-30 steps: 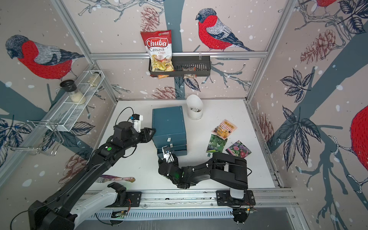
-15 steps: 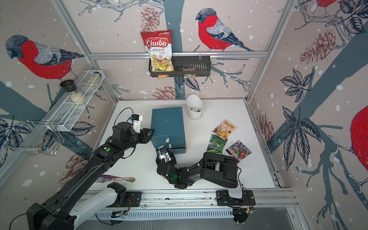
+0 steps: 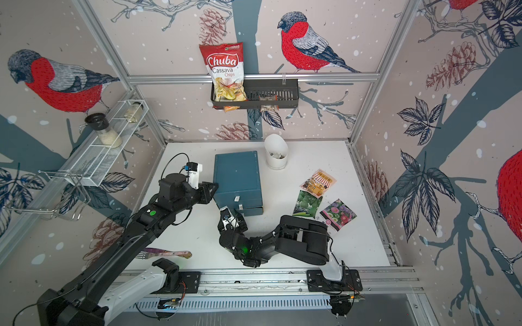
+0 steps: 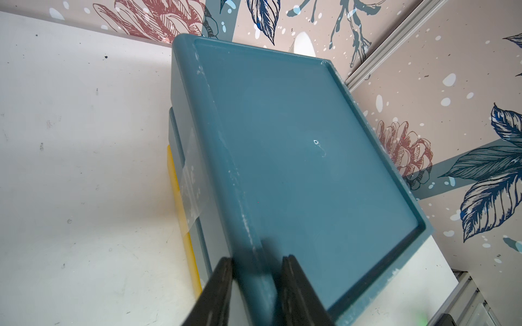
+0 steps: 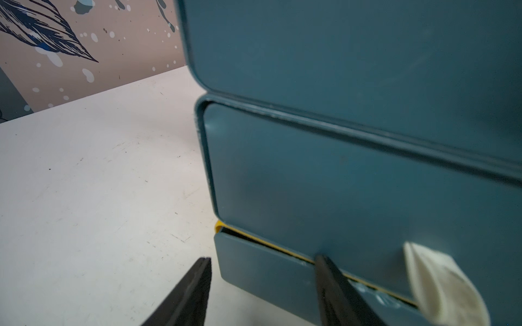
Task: Take the seed bags out of the drawer
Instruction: Close the drawer in the storage box, then reset both arms
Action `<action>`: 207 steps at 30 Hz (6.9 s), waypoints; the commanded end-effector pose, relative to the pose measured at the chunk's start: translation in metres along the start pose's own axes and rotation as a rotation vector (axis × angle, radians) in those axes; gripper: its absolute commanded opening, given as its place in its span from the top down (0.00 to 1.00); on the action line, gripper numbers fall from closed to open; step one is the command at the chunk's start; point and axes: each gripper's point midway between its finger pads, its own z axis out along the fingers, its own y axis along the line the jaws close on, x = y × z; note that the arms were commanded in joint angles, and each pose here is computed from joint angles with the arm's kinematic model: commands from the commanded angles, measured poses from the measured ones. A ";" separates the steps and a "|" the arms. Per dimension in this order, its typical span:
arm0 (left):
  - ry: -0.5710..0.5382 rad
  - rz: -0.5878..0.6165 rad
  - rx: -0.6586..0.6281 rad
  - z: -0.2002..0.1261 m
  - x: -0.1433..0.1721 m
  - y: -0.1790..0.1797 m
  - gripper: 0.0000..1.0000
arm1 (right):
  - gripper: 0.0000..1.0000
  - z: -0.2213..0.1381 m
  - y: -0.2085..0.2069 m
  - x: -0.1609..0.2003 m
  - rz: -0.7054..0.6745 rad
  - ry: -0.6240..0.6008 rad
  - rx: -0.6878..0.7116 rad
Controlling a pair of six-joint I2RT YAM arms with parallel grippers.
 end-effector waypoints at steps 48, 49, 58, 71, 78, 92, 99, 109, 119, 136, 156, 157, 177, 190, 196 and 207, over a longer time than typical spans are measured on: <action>-0.010 -0.064 -0.016 -0.013 -0.016 -0.005 0.39 | 0.62 -0.121 -0.127 -0.043 0.610 0.325 -0.040; -0.005 -0.064 -0.021 -0.011 -0.015 -0.004 0.39 | 0.65 -0.122 -0.117 -0.035 0.645 0.321 -0.079; 0.029 -0.061 -0.058 -0.005 -0.001 0.007 0.42 | 0.77 -0.087 -0.084 0.004 0.762 0.252 -0.136; 0.052 -0.021 -0.039 -0.007 0.006 0.007 0.50 | 0.81 -0.050 -0.093 0.007 0.804 0.135 -0.108; 0.053 -0.013 -0.031 -0.009 0.008 0.008 0.51 | 0.80 -0.042 -0.099 0.014 0.815 0.147 -0.088; 0.040 -0.018 -0.005 -0.015 0.003 0.003 0.50 | 0.71 -0.074 -0.084 -0.031 0.603 0.102 -0.018; -0.051 -0.028 0.054 -0.032 -0.030 -0.018 0.33 | 0.48 -0.134 -0.098 -0.120 0.409 -0.002 0.120; -0.555 0.006 -0.203 -0.130 -0.161 -0.011 0.17 | 0.00 -0.166 -0.170 -0.240 0.309 -0.215 0.171; -0.916 -0.136 -0.660 -0.156 -0.158 0.084 0.07 | 0.00 -0.128 -0.354 -0.148 0.408 -0.153 0.548; -0.599 -0.169 -1.019 -0.049 -0.024 0.266 0.02 | 0.00 -0.187 -0.515 0.016 0.584 -0.046 1.092; -0.581 0.179 -0.718 0.015 -0.004 0.234 0.01 | 0.00 -0.094 -0.482 0.033 0.286 -0.116 0.710; -0.573 0.179 -0.719 0.016 -0.002 0.234 0.01 | 0.00 -0.093 -0.487 0.036 0.316 -0.092 0.726; -0.552 0.192 -0.742 0.017 -0.002 0.231 0.01 | 0.00 -0.096 -0.488 0.034 0.295 -0.099 0.780; -0.551 0.192 -0.739 0.018 -0.002 0.231 0.01 | 0.00 -0.095 -0.488 0.034 0.294 -0.099 0.780; -0.548 0.192 -0.739 0.018 -0.001 0.231 0.01 | 0.00 -0.096 -0.488 0.034 0.294 -0.100 0.781; -0.551 0.192 -0.738 0.018 -0.001 0.231 0.01 | 0.00 -0.096 -0.488 0.034 0.294 -0.099 0.781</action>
